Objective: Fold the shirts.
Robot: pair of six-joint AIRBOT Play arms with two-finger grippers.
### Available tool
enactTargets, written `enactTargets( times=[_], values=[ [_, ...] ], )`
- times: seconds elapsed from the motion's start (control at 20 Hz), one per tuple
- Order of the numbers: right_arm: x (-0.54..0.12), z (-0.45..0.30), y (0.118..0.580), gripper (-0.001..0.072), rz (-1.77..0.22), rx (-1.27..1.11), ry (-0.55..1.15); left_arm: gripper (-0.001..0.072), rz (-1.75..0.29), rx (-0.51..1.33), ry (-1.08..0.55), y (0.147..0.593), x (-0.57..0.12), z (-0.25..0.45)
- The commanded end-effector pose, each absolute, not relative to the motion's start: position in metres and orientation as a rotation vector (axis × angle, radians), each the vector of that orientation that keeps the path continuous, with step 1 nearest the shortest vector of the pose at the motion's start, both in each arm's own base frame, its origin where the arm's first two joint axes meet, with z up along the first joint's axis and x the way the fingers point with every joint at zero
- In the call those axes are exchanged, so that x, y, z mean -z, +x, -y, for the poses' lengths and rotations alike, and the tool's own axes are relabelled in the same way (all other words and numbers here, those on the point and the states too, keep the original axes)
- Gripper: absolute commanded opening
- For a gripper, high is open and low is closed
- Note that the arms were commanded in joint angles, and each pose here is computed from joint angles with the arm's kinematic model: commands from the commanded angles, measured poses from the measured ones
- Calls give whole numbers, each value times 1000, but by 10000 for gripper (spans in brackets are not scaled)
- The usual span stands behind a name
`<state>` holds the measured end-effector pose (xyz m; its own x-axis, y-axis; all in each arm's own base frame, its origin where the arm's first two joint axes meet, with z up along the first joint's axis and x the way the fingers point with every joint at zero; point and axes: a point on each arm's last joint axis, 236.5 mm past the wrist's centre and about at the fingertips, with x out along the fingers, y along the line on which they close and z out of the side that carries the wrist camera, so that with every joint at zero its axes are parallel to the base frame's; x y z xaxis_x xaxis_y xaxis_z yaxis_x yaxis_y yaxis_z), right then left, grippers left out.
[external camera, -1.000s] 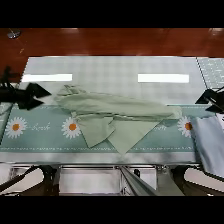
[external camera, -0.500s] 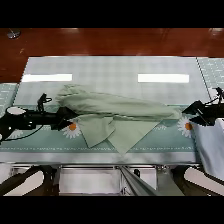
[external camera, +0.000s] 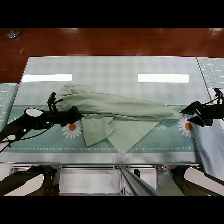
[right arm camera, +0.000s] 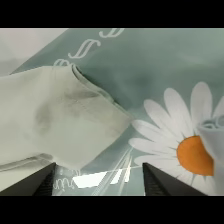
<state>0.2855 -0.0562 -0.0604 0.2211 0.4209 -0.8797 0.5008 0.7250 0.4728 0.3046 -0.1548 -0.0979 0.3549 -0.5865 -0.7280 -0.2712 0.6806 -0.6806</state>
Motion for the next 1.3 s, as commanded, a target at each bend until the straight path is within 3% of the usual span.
enactTargets(
  times=[0.0,0.55,0.9,1.1,1.25],
  values=[
    [61,57,286,618,-1393,66,825,18,-1205,317,-809,309,87,166],
    [88,39,284,618,-1494,40,850,19,-1186,374,-810,318,69,168],
    [95,25,321,617,-1392,34,928,19,-1186,374,-810,318,69,168],
    [95,27,329,536,-1361,44,945,19,-1185,373,-810,318,69,168],
    [96,29,331,368,-1348,53,941,19,-1185,373,-810,318,69,168]
  ],
)
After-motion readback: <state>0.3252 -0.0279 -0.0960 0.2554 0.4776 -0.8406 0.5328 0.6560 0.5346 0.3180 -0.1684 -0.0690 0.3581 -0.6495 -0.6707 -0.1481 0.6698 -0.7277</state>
